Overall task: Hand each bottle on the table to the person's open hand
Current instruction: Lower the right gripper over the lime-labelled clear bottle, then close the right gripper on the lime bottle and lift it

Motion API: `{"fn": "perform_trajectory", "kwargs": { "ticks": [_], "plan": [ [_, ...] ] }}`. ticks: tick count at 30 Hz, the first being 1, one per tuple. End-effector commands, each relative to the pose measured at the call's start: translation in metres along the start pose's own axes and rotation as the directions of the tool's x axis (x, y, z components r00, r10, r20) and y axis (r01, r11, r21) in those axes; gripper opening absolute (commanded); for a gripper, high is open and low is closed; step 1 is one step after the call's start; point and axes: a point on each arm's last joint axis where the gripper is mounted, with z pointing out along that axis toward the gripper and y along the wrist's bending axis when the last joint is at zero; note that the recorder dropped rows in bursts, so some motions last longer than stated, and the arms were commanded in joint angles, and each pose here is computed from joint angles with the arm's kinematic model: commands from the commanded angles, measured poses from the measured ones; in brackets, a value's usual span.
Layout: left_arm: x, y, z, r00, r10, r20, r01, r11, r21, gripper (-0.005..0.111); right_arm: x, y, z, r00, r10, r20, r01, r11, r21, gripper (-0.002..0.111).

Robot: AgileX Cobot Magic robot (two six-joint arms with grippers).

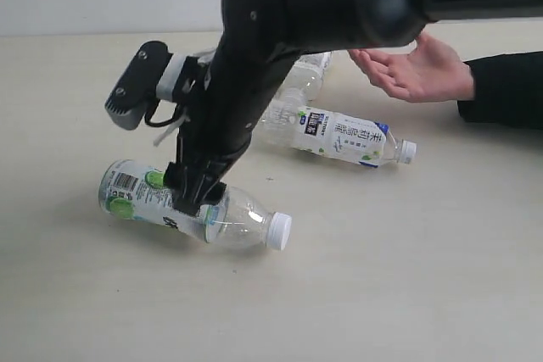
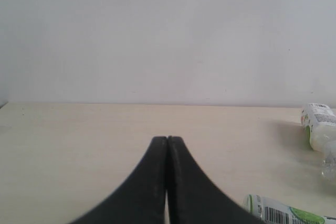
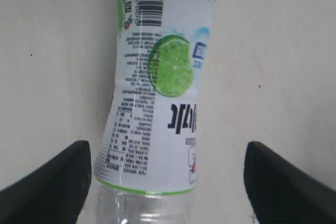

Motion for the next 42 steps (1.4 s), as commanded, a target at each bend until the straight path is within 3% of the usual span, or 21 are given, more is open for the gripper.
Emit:
{"fn": "perform_trajectory", "kwargs": {
  "ticks": [1,7,16,20,26,30,36,42],
  "plan": [
    [-0.001,0.0,-0.001,1.0,-0.002,0.014,0.002,1.0,0.004,0.0,-0.009,0.006,0.014,0.999,-0.054,0.0,0.054,0.994,0.093,0.082],
    [-0.001,0.0,-0.001,1.0,-0.002,0.014,0.002,1.0,0.004,0.0,-0.009,0.011,0.033,0.998,-0.059,-0.021,0.06,0.994,0.088,0.093],
    [-0.001,0.0,-0.001,1.0,-0.002,0.014,0.002,1.0,0.004,0.0,-0.002,0.014,0.052,0.998,-0.007,-0.062,0.012,0.998,0.067,0.09],
    [-0.001,0.0,-0.001,1.0,-0.002,0.014,0.002,1.0,0.004,0.0,0.0,0.015,0.051,0.996,-0.013,-0.09,0.017,0.999,0.052,0.074],
    [-0.001,0.0,-0.001,1.0,-0.002,0.014,0.002,1.0,0.004,0.0,-0.001,0.014,0.051,0.995,0.04,-0.086,-0.034,0.997,0.067,0.026],
    [-0.001,0.0,-0.001,1.0,-0.002,0.014,0.002,1.0,0.004,0.0,0.0,0.013,0.051,0.995,0.028,-0.093,-0.022,0.997,0.073,0.001],
    [-0.001,0.0,-0.001,1.0,-0.002,0.014,0.002,1.0,0.004,0.0,-0.003,0.013,0.041,0.997,0.029,-0.078,-0.023,0.997,0.079,0.0],
    [-0.001,0.0,-0.001,1.0,-0.002,0.014,0.002,1.0,0.004,0.0,-0.013,0.014,0.005,0.998,0.055,-0.009,-0.053,0.993,0.107,0.0]
  ]
}}
